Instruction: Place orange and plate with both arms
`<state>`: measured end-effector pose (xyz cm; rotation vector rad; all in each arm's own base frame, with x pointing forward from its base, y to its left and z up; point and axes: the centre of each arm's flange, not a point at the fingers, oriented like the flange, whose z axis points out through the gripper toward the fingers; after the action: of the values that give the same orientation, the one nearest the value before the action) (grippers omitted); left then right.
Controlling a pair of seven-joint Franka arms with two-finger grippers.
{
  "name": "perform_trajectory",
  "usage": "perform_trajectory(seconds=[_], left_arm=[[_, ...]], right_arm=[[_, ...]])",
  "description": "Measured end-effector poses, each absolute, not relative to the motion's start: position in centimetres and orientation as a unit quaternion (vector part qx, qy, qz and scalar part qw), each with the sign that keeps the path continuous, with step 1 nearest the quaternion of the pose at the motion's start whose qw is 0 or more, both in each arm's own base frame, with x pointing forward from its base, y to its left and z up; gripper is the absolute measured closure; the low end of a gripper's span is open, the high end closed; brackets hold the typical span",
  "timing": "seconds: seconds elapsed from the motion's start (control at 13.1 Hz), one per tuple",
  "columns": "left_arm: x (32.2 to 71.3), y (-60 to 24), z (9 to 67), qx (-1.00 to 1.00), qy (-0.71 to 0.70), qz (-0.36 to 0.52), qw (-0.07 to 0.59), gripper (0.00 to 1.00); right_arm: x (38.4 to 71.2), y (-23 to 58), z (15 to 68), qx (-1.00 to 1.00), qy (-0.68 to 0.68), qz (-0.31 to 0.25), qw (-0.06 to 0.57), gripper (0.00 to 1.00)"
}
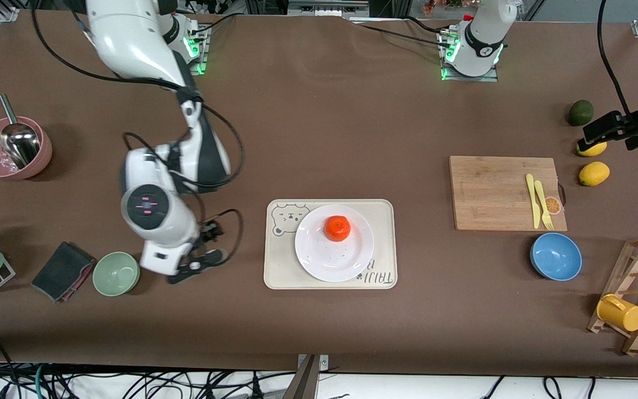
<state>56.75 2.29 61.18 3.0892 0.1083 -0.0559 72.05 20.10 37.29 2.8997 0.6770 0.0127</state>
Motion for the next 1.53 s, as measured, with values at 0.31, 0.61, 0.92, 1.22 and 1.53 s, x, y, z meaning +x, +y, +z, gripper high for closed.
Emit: perform_trajectory(seconds=[0.31, 0.61, 0.92, 1.22, 1.53], left_arm=[[56.8, 2.3, 61.2, 0.999, 0.035, -0.018, 0.025, 0.00], [56.8, 2.3, 61.2, 0.999, 0.035, -0.018, 0.025, 0.00], [56.8, 2.3, 61.2, 0.999, 0.035, -0.018, 0.025, 0.00], [56.8, 2.3, 61.2, 0.999, 0.035, -0.018, 0.025, 0.00], [56.8, 2.3, 61.2, 0.999, 0.035, -0.018, 0.025, 0.00]], right_arm=[[69.5, 13.2, 48.4, 0.982, 0.173, -0.019, 0.071, 0.00], [65.1, 7.6, 54.7, 0.987, 0.135, -0.081, 0.025, 0.00], [62.2, 0.3, 53.9, 0.991, 0.100, -0.084, -0.017, 0.00], [57.1, 0.5, 55.2, 0.997, 0.054, -0.057, -0.017, 0.00], [56.0, 1.1, 56.1, 0.998, 0.038, -0.038, -0.014, 0.00]])
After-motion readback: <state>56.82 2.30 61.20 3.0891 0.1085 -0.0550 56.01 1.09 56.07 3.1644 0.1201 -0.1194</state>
